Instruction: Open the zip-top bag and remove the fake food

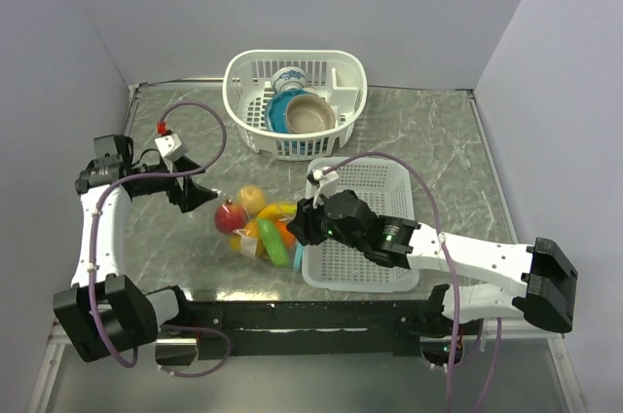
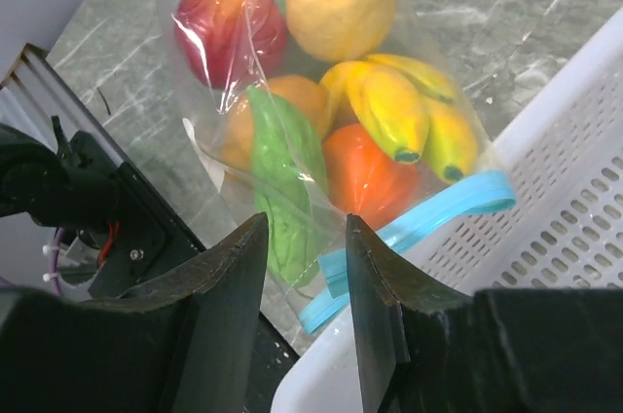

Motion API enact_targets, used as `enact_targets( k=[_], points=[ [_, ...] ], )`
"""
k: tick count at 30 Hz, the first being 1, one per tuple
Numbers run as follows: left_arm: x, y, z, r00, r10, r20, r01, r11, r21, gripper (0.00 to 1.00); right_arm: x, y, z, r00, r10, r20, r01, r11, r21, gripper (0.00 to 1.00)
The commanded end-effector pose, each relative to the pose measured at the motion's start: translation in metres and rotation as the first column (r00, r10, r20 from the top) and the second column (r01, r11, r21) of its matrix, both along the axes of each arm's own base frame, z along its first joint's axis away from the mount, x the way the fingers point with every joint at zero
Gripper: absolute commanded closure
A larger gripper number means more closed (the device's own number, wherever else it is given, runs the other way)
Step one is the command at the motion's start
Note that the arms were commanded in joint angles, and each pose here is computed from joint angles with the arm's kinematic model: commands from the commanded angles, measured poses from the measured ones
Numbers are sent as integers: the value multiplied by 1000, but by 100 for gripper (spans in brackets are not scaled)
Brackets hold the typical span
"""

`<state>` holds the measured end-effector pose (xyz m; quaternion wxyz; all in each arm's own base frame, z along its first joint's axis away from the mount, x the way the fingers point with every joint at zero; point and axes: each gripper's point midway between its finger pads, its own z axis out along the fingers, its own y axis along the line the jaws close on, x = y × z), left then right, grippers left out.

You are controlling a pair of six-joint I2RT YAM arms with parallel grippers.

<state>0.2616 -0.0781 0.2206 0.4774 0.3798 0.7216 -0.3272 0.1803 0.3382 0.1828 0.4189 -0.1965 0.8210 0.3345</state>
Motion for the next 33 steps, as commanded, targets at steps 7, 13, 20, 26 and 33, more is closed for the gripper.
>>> enact_targets(
  k=[7,13,20,26,33],
  points=[
    [1,-4,-45,986,-64,-155,53,996,-78,13,6,-24,13,994,-102,51,99,994,48,55],
    [-2,-17,-38,975,-181,-128,150,963,-223,5,2,-25,9,996,-85,36,83,995,53,55],
    [-3,-37,-31,952,-252,-175,192,934,-302,54,-2,-24,4,997,-70,19,69,996,52,56],
    [28,-27,14,972,-226,-60,203,944,-259,99,-1,-21,1,998,-61,26,60,998,37,56],
    [45,-4,38,984,-178,9,178,979,-99,99,7,-6,2,998,-48,41,48,999,4,56]
  ],
)
